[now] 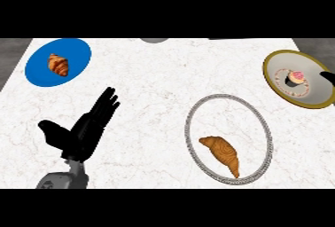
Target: Pick the cupcake from the placemat and place it in the bowl
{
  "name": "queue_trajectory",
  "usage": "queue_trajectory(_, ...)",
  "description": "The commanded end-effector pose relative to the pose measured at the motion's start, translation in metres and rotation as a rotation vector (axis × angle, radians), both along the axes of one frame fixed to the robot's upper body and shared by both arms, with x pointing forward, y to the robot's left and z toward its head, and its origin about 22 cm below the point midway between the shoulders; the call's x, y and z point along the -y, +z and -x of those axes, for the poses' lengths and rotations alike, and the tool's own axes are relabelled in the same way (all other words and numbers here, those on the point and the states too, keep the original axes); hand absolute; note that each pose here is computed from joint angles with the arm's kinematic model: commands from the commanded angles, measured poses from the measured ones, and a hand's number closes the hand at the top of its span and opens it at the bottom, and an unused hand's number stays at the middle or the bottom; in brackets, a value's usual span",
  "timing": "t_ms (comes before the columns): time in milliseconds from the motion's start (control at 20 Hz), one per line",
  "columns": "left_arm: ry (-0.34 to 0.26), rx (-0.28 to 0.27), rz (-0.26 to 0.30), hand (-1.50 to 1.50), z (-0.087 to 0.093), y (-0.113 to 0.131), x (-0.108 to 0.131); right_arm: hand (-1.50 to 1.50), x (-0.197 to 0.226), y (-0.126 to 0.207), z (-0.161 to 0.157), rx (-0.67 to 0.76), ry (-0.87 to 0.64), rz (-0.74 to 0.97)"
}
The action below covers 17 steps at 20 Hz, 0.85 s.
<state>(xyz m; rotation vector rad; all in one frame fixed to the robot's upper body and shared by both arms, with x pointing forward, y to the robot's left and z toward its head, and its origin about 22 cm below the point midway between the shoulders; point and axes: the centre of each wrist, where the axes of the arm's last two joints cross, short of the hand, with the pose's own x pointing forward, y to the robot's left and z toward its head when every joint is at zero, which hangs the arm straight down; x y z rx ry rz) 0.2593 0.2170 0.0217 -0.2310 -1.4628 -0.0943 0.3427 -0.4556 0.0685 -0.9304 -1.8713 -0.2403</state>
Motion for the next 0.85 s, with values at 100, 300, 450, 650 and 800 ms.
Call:
queue_trajectory(100, 0.039, -0.003, -0.011, 0.0, 0.01, -0.003, -0.008, -1.5, -0.005, -0.052, 0.067, 0.086, 0.069, 0.031)
queue_trajectory(300, 0.055, 0.001, -0.008, 0.0, 0.005, 0.0, -0.013, 1.5, -0.022, -0.086, 0.117, 0.062, 0.1, 0.056)
queue_trajectory(450, 0.076, -0.012, -0.004, 0.0, 0.01, -0.002, -0.016, 1.5, -0.025, -0.109, 0.176, 0.032, 0.109, 0.058)
queue_trajectory(650, 0.073, 0.0, -0.007, 0.0, 0.01, -0.004, -0.018, 1.5, -0.04, -0.139, 0.247, -0.04, 0.117, 0.018)
queue_trajectory(800, 0.055, 0.014, -0.004, 0.0, 0.007, 0.002, -0.009, 1.5, -0.052, -0.165, 0.309, -0.133, 0.202, -0.029)
